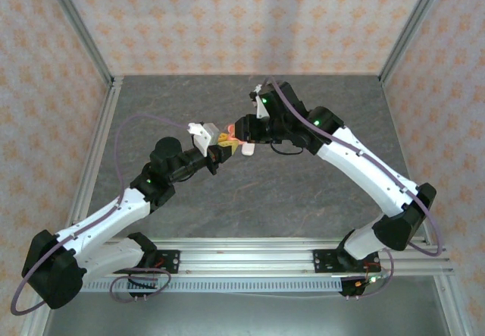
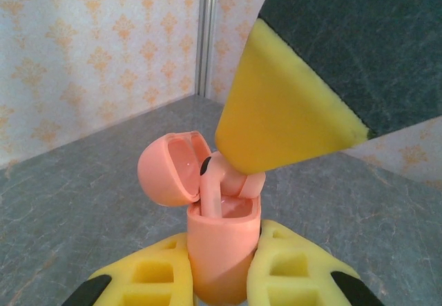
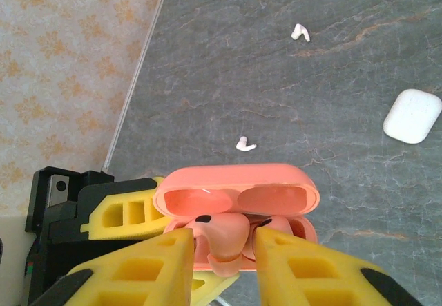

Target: Insert the wireless bluetooth earbuds into the charging case

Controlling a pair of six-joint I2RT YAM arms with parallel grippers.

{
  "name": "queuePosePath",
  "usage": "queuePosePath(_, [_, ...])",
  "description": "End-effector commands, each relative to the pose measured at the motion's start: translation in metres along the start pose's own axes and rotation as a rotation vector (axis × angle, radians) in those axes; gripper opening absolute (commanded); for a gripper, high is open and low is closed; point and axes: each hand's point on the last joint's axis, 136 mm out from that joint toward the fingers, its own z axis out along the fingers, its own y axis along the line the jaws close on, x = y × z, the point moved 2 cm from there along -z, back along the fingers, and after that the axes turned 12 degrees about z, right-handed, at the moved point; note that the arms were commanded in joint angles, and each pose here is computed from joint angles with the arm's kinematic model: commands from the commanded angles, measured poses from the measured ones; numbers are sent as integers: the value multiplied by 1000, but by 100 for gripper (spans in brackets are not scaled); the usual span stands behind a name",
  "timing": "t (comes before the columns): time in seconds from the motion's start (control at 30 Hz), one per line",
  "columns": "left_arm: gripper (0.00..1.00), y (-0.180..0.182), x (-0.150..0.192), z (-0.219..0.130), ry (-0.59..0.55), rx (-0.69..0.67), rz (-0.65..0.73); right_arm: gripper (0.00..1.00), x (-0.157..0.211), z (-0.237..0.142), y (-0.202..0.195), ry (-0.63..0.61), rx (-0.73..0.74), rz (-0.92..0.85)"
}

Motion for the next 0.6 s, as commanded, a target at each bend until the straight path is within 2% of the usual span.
queuePosePath(0.0, [0, 0, -19, -4, -60, -6, 40, 27, 5, 6, 1, 40, -6, -32])
queuePosePath(0.57, [0, 1, -18, -2, -60, -6, 42, 9, 15, 5, 0, 84, -31, -192])
